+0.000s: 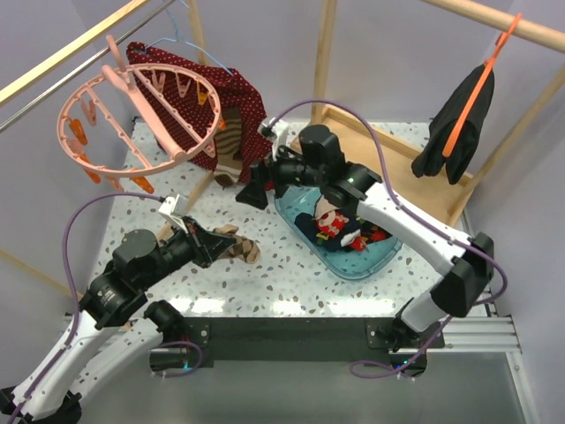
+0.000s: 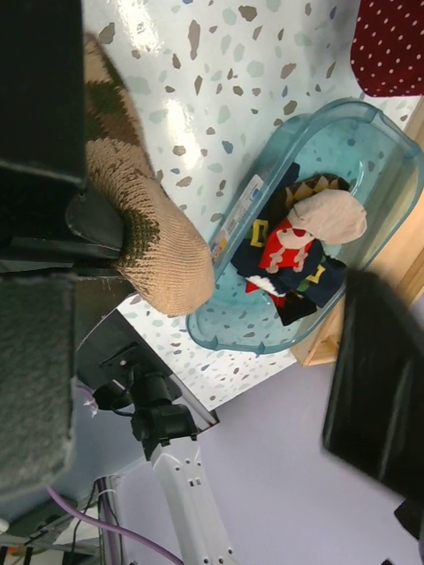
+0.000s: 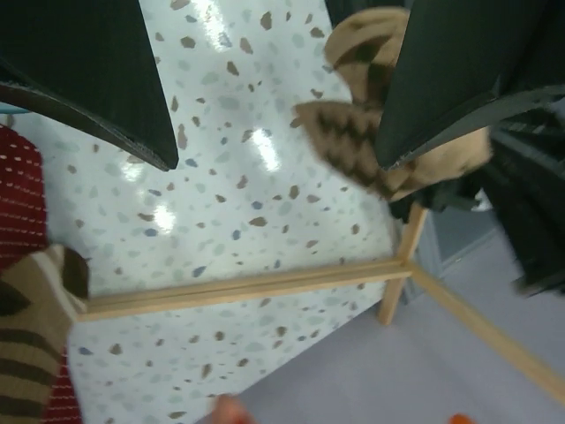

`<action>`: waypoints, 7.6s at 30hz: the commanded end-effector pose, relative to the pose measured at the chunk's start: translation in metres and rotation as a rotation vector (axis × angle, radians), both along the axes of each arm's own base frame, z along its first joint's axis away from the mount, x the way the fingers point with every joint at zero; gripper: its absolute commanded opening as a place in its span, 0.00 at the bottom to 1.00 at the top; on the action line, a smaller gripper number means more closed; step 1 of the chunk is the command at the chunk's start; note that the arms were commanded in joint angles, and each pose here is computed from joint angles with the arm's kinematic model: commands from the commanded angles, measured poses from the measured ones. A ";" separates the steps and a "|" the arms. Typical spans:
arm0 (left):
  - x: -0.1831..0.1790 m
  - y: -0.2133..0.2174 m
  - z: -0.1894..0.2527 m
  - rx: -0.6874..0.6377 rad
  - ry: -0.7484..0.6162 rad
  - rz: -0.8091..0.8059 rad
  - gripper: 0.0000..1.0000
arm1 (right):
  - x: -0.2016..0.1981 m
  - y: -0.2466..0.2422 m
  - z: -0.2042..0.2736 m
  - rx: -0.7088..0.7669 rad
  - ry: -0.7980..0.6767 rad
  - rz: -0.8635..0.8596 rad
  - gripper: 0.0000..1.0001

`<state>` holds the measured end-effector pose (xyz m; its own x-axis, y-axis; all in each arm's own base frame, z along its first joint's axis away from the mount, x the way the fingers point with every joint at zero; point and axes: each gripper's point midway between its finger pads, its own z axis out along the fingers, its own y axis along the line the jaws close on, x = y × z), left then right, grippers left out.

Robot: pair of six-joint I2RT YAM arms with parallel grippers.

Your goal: Remove the socks clipped to the hanger

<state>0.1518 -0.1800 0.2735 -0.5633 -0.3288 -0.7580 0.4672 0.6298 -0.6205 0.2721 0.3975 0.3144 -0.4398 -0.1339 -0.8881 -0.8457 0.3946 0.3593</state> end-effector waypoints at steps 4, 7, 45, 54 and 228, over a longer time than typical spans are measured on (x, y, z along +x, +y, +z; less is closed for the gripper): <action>-0.008 -0.006 0.012 0.017 -0.051 -0.081 0.00 | -0.085 -0.016 0.013 0.100 0.007 0.366 0.95; -0.009 -0.007 0.012 0.016 -0.044 -0.088 0.00 | -0.095 -0.014 0.014 0.142 0.041 0.406 0.90; -0.010 0.002 0.005 0.041 -0.012 -0.046 0.65 | -0.027 -0.039 -0.037 -0.085 0.003 -0.190 0.00; -0.009 0.008 0.004 0.056 -0.018 -0.016 0.66 | 0.039 -0.184 -0.045 -0.250 -0.011 -0.740 0.00; -0.031 0.001 0.013 -0.004 -0.031 -0.116 0.00 | 0.058 0.049 0.091 0.288 -0.238 0.146 0.70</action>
<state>0.1315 -0.1781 0.2616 -0.6008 -0.2537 -0.7581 0.4985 0.6224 -0.6034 0.3407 0.4322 0.3615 -0.3947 0.0475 -0.9176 -0.8562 0.3434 0.3861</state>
